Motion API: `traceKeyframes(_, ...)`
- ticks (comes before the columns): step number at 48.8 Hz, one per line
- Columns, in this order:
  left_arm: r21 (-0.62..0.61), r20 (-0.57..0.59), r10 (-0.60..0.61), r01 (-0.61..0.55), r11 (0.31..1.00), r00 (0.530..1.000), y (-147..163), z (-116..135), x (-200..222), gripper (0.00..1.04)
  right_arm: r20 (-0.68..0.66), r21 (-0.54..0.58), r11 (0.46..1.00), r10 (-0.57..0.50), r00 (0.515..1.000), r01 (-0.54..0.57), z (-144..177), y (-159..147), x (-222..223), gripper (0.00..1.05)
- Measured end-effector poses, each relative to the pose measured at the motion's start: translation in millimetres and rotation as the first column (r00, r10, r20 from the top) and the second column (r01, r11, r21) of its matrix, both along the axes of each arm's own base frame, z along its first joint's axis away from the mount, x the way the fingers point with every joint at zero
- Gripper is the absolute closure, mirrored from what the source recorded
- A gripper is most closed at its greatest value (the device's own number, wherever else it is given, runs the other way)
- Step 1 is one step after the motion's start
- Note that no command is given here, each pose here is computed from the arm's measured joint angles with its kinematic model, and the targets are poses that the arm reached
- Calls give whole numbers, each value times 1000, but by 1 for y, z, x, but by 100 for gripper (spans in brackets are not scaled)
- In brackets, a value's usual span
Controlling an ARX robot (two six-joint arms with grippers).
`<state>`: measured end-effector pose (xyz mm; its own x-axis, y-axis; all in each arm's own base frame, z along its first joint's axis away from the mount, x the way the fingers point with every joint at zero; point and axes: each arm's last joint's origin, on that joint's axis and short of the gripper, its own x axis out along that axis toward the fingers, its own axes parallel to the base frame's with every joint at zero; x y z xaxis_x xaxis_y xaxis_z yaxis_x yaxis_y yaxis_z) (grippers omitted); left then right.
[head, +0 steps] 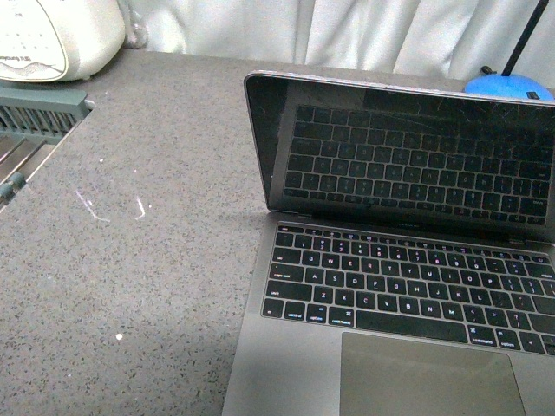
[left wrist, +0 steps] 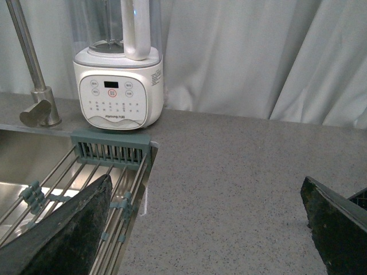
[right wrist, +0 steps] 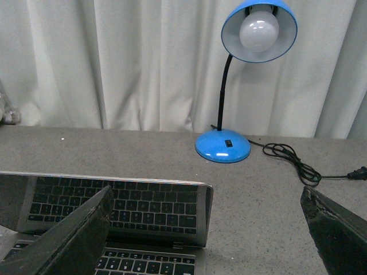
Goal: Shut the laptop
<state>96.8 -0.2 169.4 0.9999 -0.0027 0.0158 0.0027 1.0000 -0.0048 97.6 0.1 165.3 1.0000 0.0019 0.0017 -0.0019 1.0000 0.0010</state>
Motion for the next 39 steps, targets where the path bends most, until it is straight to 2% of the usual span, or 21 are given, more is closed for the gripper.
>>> traceKeyframes(39, 0, 0, 0, 0, 1000, 1000, 0, 0, 0, 6, 0, 0, 1000, 0, 1000, 0, 0, 0, 0, 9)
